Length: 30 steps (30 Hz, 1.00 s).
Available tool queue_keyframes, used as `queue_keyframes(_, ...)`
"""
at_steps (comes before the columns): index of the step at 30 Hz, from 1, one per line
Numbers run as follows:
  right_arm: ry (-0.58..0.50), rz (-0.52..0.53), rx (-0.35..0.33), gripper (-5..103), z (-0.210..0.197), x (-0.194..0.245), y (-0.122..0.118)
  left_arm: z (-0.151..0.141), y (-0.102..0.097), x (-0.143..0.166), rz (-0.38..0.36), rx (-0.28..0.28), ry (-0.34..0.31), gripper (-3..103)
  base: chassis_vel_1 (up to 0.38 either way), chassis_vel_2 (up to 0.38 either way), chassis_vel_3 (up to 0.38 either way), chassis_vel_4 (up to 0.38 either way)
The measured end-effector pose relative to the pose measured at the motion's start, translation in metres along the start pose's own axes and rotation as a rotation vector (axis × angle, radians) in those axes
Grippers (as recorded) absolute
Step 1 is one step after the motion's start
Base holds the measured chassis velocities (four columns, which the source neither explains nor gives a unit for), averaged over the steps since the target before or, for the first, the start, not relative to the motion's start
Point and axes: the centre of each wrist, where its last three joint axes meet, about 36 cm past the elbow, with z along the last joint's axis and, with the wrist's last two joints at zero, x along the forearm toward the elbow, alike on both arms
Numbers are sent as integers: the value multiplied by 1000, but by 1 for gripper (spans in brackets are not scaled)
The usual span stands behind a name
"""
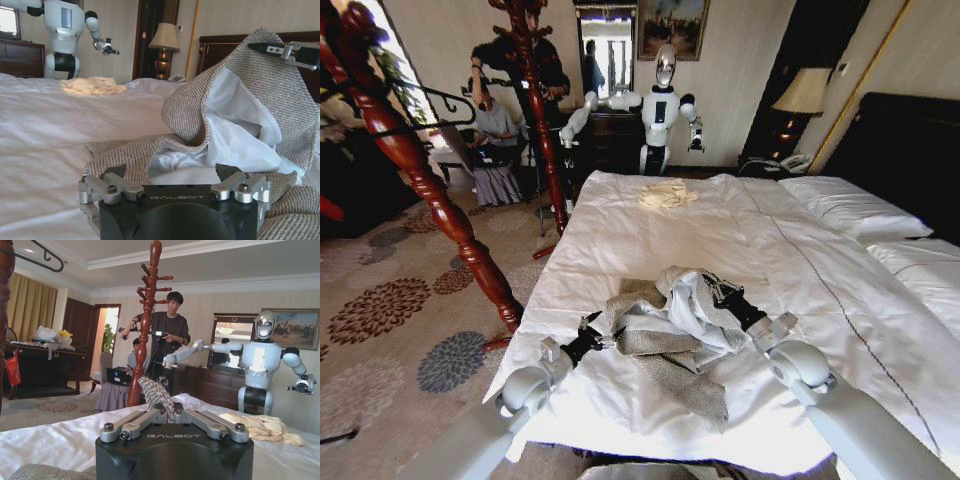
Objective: Pick up the clothes from the bed and hang them on the clothes hanger.
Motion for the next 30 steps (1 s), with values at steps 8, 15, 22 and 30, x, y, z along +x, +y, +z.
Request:
queue_keyframes(8,0,-5,3,1,1,-2,0,12,-6,-7,-42,-14,19,100,0,0,0,0)
queue_keyframes(15,-12,-3,10,1,1,-7,-3,29,-11,-14,-67,5,53,100,0,0,0,0)
queue_keyframes(22,-16,-5,11,1,0,-8,-3,31,-16,-18,-62,18,52,92,0,0,0,0)
queue_keyframes(30,-17,-2,12,1,1,-8,-5,37,-18,-21,-62,34,65,60,0,0,0,0)
